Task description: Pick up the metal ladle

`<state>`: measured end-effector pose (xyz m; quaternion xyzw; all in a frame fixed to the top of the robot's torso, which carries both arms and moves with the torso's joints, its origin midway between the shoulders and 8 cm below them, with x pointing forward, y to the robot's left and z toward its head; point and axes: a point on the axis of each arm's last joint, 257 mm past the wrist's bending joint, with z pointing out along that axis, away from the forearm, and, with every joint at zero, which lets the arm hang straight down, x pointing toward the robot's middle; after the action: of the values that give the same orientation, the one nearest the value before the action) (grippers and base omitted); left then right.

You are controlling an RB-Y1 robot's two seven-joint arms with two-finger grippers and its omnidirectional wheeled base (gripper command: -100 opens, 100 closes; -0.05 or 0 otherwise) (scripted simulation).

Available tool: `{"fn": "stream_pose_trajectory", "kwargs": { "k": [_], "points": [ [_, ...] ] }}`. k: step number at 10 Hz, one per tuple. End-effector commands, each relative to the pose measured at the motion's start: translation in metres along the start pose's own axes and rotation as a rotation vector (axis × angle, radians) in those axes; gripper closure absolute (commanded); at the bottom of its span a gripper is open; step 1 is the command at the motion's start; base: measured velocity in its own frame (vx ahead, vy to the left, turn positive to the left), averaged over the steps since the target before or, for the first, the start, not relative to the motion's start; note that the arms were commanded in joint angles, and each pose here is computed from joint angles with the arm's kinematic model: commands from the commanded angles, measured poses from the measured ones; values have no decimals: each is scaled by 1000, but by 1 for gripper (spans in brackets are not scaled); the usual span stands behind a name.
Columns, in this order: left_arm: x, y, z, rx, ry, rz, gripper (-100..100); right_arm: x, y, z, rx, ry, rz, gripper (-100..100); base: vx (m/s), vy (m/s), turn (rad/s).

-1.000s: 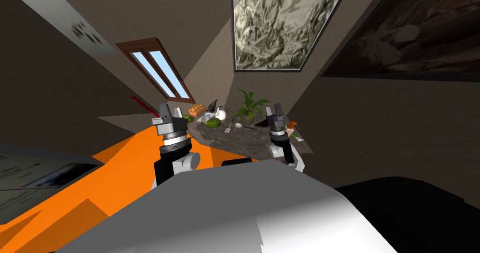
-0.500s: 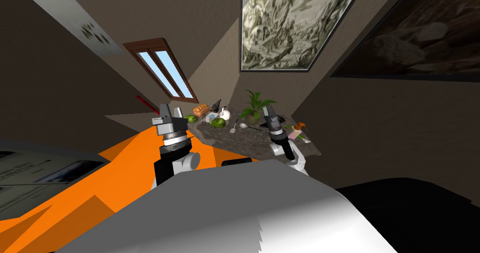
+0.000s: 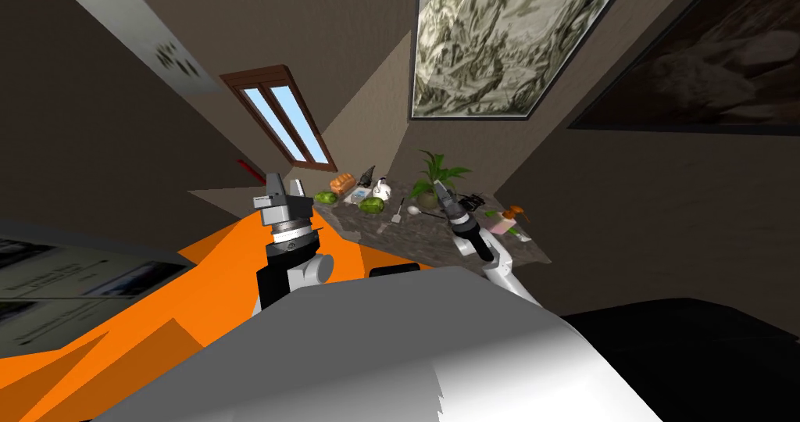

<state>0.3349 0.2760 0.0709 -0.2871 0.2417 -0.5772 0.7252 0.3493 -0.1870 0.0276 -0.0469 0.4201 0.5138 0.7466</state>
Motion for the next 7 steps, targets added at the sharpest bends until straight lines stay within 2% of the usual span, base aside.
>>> {"fn": "stream_pose_trajectory", "kwargs": {
  "k": [1, 3, 4, 5, 6, 7],
  "points": [
    [0, 0, 0, 0, 0, 0, 0, 7, -1, 0, -15, 41, -42, -100, 29, 101, 12],
    [0, 0, 0, 0, 0, 0, 0, 24, -6, -3, -45, 126, -142, -100, 36, 119, 61],
    [0, 0, 0, 0, 0, 0, 0, 25, -6, -4, -51, 146, -154, -100, 20, 98, 10],
    [0, 0, 0, 0, 0, 0, 0, 34, -10, -7, -66, 193, -207, -100, 19, 72, 45],
    [0, 0, 0, 0, 0, 0, 0, 35, -10, -8, -69, 201, -211, -100, 15, 48, 27],
    [0, 0, 0, 0, 0, 0, 0, 45, -15, -13, -83, 254, -265, -100, 7, 65, 55]
  ]
}}
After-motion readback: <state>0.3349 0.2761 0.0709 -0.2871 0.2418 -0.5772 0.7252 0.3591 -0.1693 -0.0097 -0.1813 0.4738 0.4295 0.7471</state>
